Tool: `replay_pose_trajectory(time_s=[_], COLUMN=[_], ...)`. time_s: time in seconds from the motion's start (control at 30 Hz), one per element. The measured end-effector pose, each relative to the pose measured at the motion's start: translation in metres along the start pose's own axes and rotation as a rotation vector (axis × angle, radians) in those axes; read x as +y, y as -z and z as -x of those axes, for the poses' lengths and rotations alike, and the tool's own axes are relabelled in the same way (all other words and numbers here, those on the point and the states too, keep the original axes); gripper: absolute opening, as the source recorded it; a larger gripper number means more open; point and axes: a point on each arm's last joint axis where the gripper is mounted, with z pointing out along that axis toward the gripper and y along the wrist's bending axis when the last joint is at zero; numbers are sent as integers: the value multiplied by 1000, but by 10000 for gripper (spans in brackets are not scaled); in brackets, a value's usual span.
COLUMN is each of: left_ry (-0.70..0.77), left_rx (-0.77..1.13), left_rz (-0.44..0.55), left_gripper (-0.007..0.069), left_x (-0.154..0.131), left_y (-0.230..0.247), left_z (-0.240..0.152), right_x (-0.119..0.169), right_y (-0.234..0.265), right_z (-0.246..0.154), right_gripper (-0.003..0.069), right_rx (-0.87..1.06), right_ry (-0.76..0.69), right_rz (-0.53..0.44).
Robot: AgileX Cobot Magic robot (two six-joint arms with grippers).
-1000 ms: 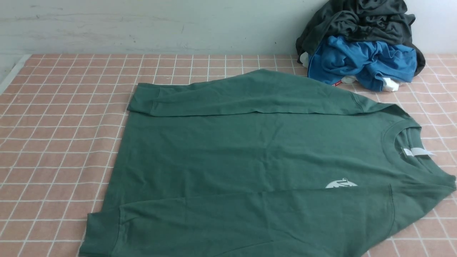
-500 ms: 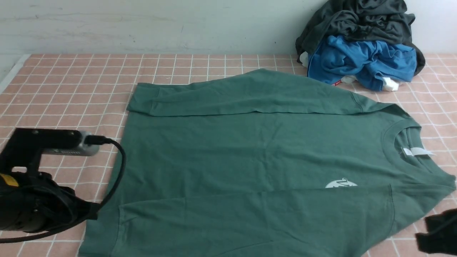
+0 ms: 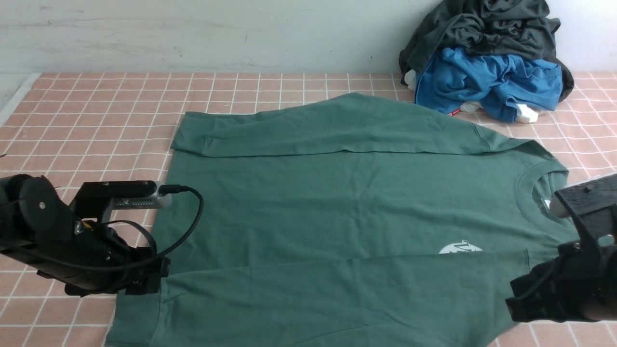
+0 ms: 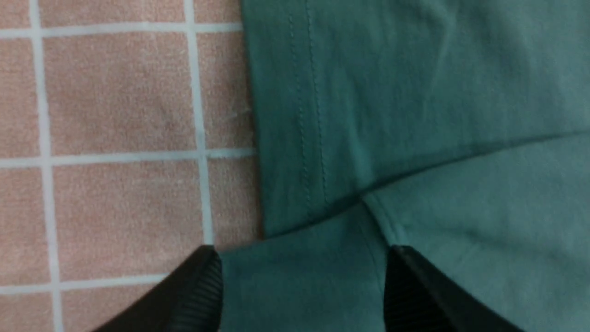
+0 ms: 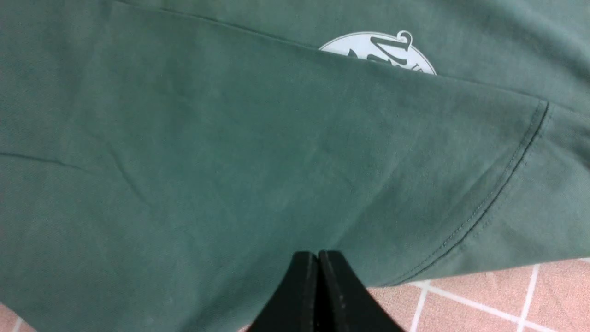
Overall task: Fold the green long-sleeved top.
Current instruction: Use the left arm to clamp the cuff closest to it
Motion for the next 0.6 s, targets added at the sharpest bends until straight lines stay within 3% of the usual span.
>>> replay_pose_trajectory(time_s=[0.17,0.6], left_ry=[95,98], left_rx=[56,131], left_rz=[19,42], left_gripper=[437,437], left_x=[2,1], left_y=[-13,-6], left_z=[5,11], right_x=[0,0], right_y=[0,0], right_z=[0,1], right_gripper=[-14,-14], right_rx=[-1,-6], right_ry=[0,-10], right_rz=[0,5])
